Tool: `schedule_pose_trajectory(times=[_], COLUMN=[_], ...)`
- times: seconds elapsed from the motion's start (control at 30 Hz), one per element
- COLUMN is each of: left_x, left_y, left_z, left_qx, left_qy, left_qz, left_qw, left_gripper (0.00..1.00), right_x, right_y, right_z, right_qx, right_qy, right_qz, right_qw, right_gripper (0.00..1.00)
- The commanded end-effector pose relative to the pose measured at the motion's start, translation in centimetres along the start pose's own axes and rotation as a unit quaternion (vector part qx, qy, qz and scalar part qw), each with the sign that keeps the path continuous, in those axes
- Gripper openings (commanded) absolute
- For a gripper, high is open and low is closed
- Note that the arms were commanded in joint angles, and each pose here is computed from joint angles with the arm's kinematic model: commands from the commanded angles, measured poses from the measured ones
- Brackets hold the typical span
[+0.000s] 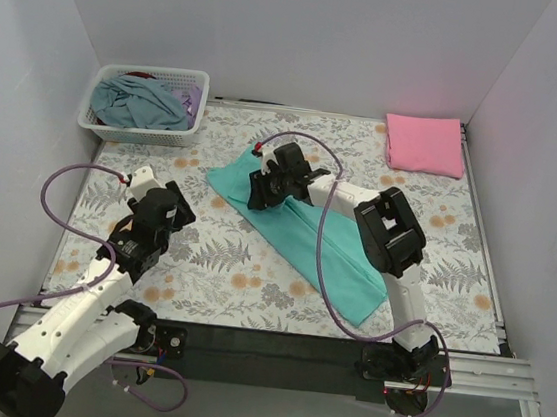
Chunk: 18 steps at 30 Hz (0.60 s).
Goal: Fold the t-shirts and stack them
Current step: Fold the tshirt
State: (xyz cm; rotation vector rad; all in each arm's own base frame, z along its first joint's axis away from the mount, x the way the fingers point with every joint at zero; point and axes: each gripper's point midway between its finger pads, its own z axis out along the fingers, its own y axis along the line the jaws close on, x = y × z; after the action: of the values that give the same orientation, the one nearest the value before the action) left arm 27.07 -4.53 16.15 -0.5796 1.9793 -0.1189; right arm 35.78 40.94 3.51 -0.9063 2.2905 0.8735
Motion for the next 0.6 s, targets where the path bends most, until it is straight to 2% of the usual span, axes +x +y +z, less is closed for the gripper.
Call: schedule_pose_trajectory(times=[0.0, 0.07, 0.1, 0.17, 0.27, 0.3, 0.37, 0.4, 0.47, 0.5, 0.57], left_x=[0.1, 0.3, 0.4, 0.4, 0.4, 0.5, 0.5, 0.4, 0.3, 0.2, -0.1], left_y=[-0.1, -0.4, -0.4, -0.5, -0.7, -0.9, -1.5, -1.6, -2.0, -2.1, -2.1], left_z=[0.7, 0.9, 1.0, 1.1, 1.1, 1.0, 0.9, 0.8, 0.6, 0.5, 0.3], left_qx=[-0.008, -0.006, -0.006, -0.004, 0.003, 0.008, 0.025, 0.030, 0.042, 0.046, 0.048], left_qy=[-0.002, 0.006, 0.007, 0.007, 0.008, 0.010, 0.015, 0.014, 0.014, 0.011, 0.006], left_qz=[0.003, 0.012, 0.015, 0.021, 0.020, 0.022, 0.022, 0.023, 0.027, 0.026, 0.023], left_qw=[1.000, 1.000, 1.000, 1.000, 1.000, 1.000, 0.999, 0.999, 0.999, 0.999, 0.999], left_gripper=[0.58, 0.58, 0.58, 0.58, 0.58, 0.58, 0.58, 0.58, 0.58, 0.58, 0.58], right_x=[-2.1, -2.5, -4.6, -5.7, -9.8, -11.6, -12.5, -14.1, -11.9, -12.6, -7.6], right_y=[-4.9, -7.9, -9.0, -11.2, -11.0, -9.9, -9.1, -7.6, -7.3, -6.0, -6.0], right_z=[0.9, 1.6, 1.4, 1.2, -1.1, -2.9, -4.8, -7.4, -8.8, -11.2, -11.9], right_qx=[0.038, 0.057, 0.071, 0.084, 0.060, 0.050, 0.056, 0.054, 0.068, 0.072, 0.091], right_qy=[-0.031, -0.040, -0.063, -0.078, -0.118, -0.134, -0.144, -0.164, -0.143, -0.156, -0.105], right_qz=[0.043, 0.065, 0.069, 0.084, 0.083, 0.072, 0.055, 0.040, 0.039, 0.032, 0.058], right_qw=[0.998, 0.995, 0.993, 0.990, 0.988, 0.987, 0.986, 0.984, 0.987, 0.985, 0.989], right_gripper=[0.49, 0.50, 0.50, 0.51, 0.52, 0.52, 0.52, 0.52, 0.52, 0.52, 0.52])
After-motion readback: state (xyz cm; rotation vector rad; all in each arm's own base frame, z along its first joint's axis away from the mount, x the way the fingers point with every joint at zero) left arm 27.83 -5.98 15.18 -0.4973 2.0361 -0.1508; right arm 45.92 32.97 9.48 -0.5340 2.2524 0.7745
